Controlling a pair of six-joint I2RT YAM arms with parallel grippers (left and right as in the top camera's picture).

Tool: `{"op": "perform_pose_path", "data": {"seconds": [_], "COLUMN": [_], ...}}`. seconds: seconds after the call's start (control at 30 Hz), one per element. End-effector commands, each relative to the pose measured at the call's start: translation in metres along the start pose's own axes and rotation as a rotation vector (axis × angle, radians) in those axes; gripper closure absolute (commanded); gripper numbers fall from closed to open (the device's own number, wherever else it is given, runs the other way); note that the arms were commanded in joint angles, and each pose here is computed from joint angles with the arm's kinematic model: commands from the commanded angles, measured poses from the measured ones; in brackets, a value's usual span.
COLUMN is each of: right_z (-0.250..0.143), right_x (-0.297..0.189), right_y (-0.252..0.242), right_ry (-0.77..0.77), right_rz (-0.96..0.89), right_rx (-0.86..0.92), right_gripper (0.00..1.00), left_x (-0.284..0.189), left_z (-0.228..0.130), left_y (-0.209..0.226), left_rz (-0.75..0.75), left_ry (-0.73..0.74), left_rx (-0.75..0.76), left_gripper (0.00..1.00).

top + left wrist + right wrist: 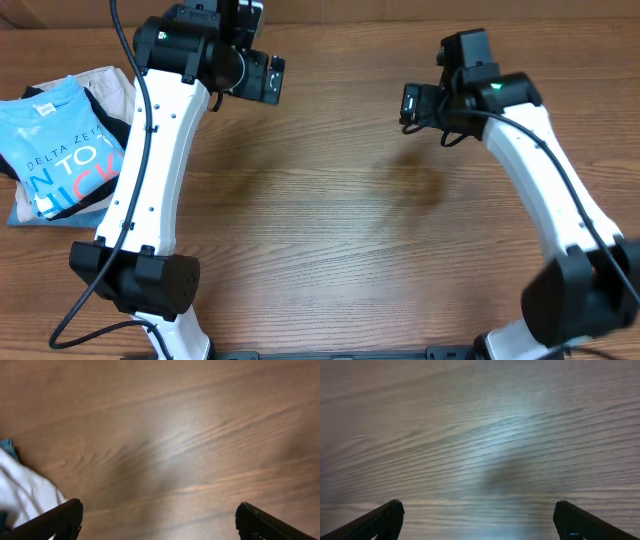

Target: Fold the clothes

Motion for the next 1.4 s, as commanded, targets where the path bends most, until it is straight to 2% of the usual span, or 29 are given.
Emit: {"op": "perform_pose_path", "data": {"seconds": [0.0,0.2,0.23,0.47,0.6,0.87,1.03,1.17,1.37], "right_z": [-0.001,-0.043,-0.061,-0.117,-0.14,-0.161,-0.162,-0.162,-0.162], "right_x": [-0.05,-0.068,-0.07,-0.07,-0.066,-0.062,-0.062,-0.062,-0.062], "right_y": [0.003,-0.014,-0.021,-0.043,-0.054,-0.065,-0.065,-0.065,-0.065], "right_ry": [-0.097,-0.146,-0.168,-0.251,-0.271,-0.282,-0.279,-0.279,-0.279], "right_rz": [0.046,0.052,0.06,0.082,0.066,0.048,0.047,0.047,0.047], "right_rx": [0.039,0.059,0.059,0.059,0.062,0.069,0.069,0.068,0.068], "right_gripper": [0.0,0.0,0.0,0.0,0.0,0.0,0.0,0.0,0.0], "left_x": [0.006,0.007,0.005,-0.012,-0.025,-0.063,-0.093,-0.108,-0.108], "left_z": [-0.008,-0.029,-0.036,-0.069,-0.096,-0.171,-0.204,-0.222,-0.227], "left_y": [0.001,-0.007,-0.009,-0.013,-0.012,-0.005,0.016,0.041,0.044], "left_rz": [0.014,0.012,0.018,0.05,0.041,0.032,0.136,0.291,0.313], "left_ry": [0.05,0.142,0.153,0.122,0.048,-0.212,-0.408,-0.506,-0.502], "left_rx": [-0.021,-0.019,-0.02,-0.019,-0.013,0.022,-0.109,-0.228,-0.231], "left_gripper": [0.0,0.0,0.0,0.0,0.0,0.0,0.0,0.0,0.0]}}
Point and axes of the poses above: each gripper's point midway between its finger pads, its own x axis out along the fingers, its own y axis along the line the jaws close on, z = x × y, the point moved 4 cm from there along -x, back along the fingers
